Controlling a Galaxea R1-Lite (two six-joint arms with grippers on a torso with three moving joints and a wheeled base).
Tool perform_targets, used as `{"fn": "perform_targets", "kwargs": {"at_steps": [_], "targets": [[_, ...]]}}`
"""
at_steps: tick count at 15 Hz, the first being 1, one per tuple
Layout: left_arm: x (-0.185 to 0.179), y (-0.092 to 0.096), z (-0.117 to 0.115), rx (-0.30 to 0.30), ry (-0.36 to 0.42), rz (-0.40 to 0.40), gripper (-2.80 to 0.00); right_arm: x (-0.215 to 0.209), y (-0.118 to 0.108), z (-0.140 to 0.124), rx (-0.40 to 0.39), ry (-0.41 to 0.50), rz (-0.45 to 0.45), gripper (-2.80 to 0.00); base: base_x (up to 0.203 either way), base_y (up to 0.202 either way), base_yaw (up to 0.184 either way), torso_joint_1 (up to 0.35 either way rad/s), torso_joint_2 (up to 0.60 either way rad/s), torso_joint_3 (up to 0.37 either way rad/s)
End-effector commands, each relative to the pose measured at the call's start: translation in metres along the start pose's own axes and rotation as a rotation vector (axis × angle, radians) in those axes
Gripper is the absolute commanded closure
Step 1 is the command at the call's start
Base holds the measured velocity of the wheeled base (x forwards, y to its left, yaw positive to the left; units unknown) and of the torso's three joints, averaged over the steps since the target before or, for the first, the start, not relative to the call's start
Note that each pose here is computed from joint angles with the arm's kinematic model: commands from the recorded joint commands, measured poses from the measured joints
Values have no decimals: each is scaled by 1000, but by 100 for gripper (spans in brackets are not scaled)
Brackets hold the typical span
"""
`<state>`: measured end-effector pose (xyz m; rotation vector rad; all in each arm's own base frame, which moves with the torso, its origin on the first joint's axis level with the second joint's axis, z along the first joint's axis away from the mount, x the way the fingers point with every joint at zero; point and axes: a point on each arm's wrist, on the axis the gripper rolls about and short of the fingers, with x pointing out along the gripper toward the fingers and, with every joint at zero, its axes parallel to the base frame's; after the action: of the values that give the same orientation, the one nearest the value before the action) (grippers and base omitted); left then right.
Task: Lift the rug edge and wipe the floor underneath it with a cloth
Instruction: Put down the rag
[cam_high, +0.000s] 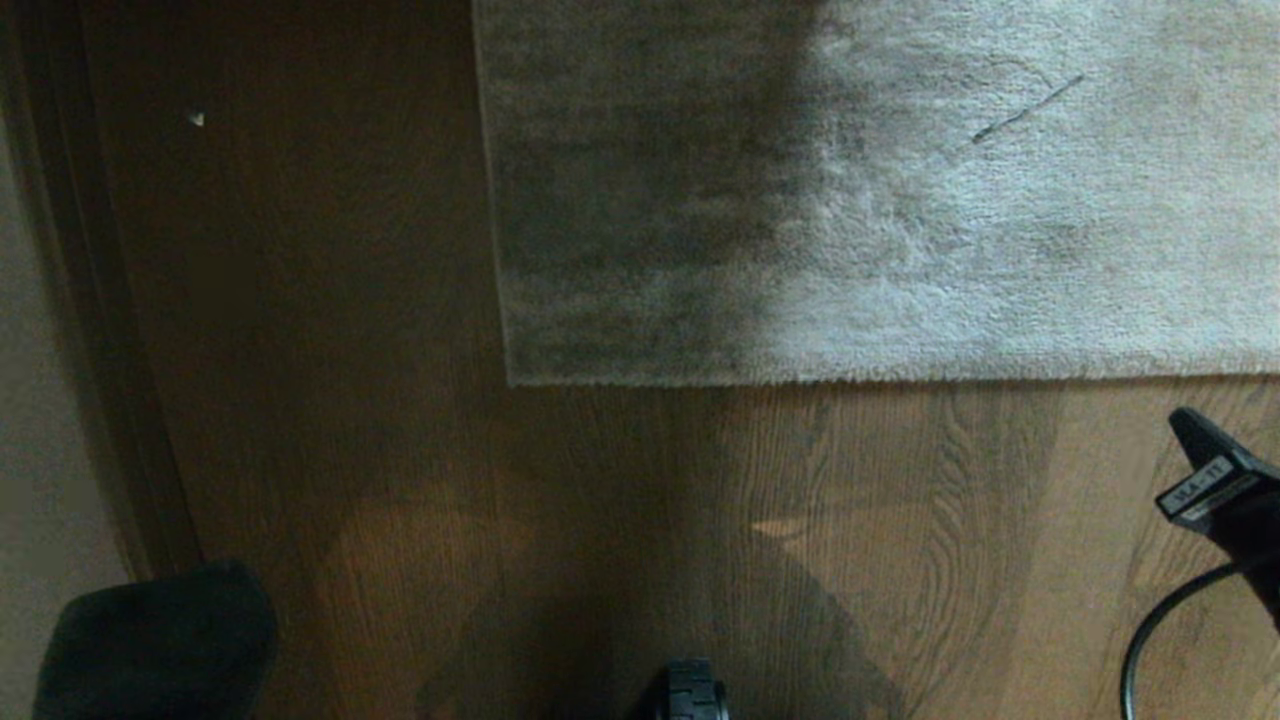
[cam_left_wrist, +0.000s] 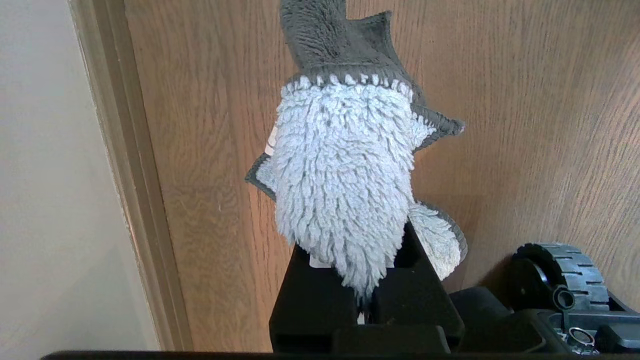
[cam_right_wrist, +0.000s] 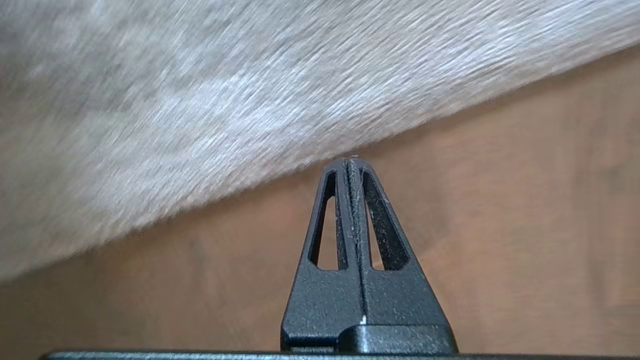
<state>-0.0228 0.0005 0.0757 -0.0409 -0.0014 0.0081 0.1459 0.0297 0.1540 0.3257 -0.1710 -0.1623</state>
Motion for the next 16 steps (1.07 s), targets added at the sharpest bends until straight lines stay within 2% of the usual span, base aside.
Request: {"fn": "perform_targets", "kwargs": {"at_steps": [1, 8, 16], "targets": [[0, 0, 0, -1, 0, 0, 0, -5, -3, 12, 35, -82, -1, 0, 0, 0, 0, 0, 0, 0], [0, 0, 0, -1, 0, 1, 0, -10, -4, 20, 49, -120, 1, 0, 0, 0, 0, 0, 0, 0], [0, 0, 0, 0, 0, 1, 0, -13, -6, 23, 26, -141, -5, 0, 0, 0, 0, 0, 0, 0]]}}
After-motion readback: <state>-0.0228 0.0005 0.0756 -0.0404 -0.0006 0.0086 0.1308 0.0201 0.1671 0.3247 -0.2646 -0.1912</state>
